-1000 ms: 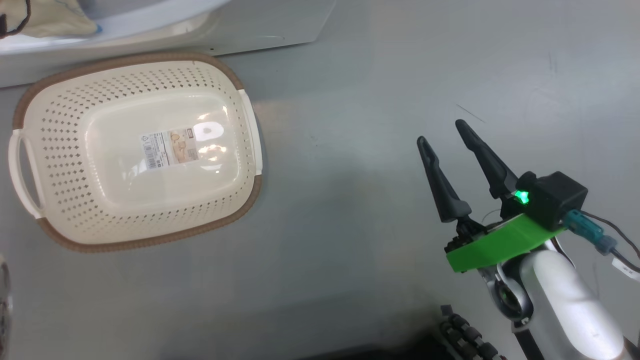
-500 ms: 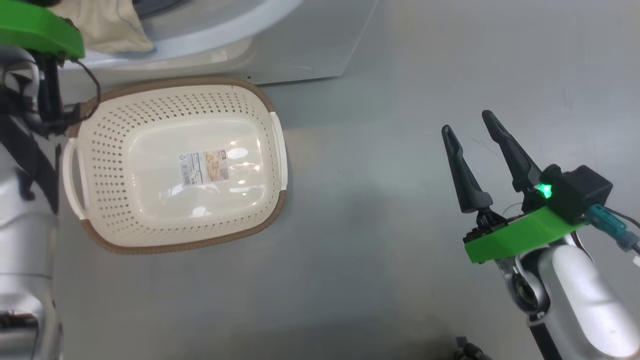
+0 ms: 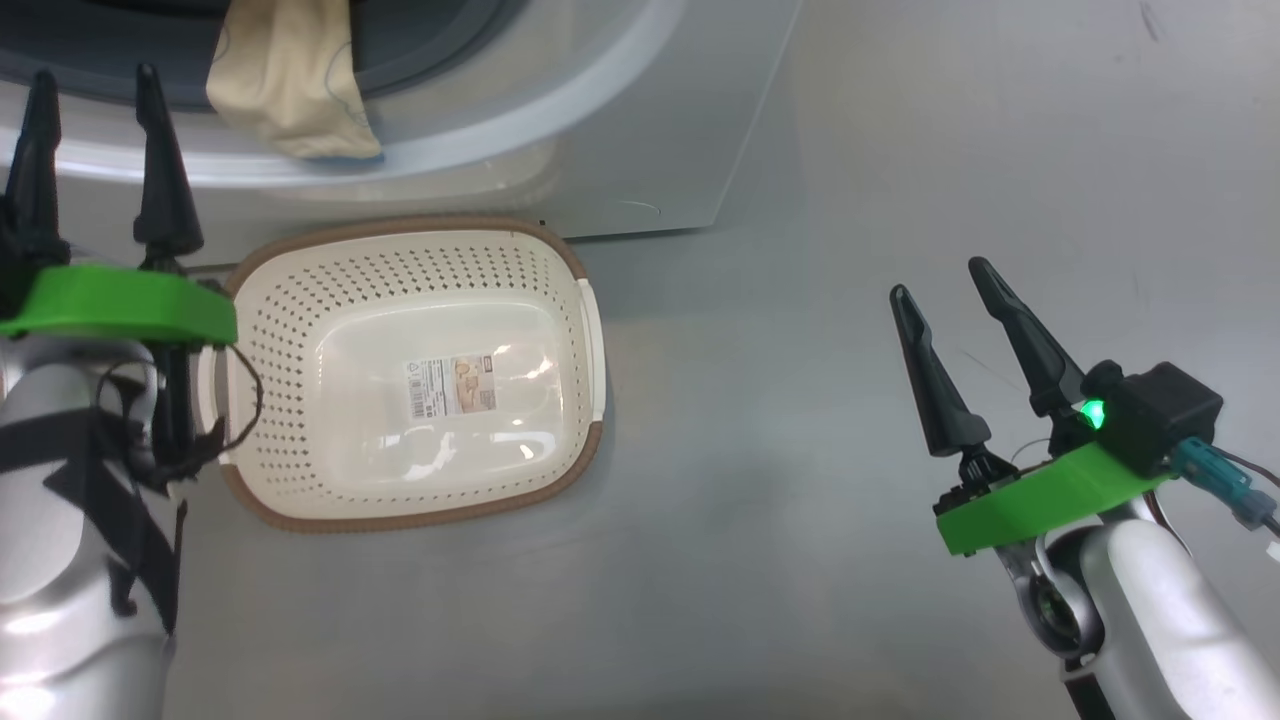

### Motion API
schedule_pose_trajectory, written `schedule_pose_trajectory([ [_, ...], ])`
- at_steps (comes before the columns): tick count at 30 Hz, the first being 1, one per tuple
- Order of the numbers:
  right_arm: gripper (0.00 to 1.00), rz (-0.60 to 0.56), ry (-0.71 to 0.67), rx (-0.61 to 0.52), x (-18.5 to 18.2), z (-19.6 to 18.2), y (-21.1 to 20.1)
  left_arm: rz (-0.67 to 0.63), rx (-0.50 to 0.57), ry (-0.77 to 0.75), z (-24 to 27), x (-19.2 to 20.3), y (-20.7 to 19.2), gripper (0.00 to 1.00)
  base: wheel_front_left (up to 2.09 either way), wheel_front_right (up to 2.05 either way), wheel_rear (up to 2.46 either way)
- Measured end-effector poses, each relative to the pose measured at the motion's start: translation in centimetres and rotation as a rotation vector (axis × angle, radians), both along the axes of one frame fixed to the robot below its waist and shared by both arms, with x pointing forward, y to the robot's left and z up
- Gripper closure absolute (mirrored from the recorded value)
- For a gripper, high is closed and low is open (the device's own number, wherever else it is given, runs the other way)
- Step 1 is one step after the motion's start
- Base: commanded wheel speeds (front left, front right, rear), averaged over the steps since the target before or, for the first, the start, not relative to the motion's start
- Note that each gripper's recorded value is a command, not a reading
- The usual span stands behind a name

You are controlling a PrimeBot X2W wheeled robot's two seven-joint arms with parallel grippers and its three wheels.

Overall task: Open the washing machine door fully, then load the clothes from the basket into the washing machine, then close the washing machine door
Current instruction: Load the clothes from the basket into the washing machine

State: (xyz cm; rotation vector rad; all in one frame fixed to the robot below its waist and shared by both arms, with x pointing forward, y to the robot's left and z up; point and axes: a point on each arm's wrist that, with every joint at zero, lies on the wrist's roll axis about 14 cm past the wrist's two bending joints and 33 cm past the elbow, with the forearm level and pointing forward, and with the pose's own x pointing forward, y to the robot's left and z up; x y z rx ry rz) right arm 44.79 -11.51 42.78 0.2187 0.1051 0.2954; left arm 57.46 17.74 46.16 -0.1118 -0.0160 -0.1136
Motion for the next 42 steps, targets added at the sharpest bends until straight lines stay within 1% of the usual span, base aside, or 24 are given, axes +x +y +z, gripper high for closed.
schedule_pose_trajectory([
  [6, 0.00, 0.001, -0.011, -0.001, -0.5, 0.6, 0.0, 0.058, 0.000, 0.009, -0.5, -3.5, 1.9, 0.00, 0.00, 0.00, 0.00],
  [10, 0.00, -0.007, -0.015, -0.001, -0.9, 0.9, -0.3, 0.105, -0.012, -0.015, 0.2, -5.7, 2.9, 0.00, 0.00, 0.00, 0.00],
  [17, 0.00, -0.011, -0.018, 0.000, -0.9, 1.1, -0.3, 0.141, -0.001, 0.024, -1.0, -9.3, 3.8, 0.00, 0.00, 0.00, 0.00],
  [24, 0.00, -0.009, -0.019, -0.001, -0.9, 1.1, -0.3, 0.162, -0.015, 0.027, -0.8, -11.0, 3.9, 0.00, 0.00, 0.00, 0.00],
  [29, 0.00, -0.012, -0.019, -0.002, -0.9, 1.1, -0.4, 0.167, -0.014, 0.064, -1.6, -12.4, 3.7, 0.00, 0.00, 0.00, 0.00],
  [42, 0.00, -0.013, -0.014, -0.002, -1.0, 0.9, -0.4, 0.179, -0.007, 0.106, -2.7, -13.9, 3.3, 0.00, 0.00, 0.00, 0.00],
])
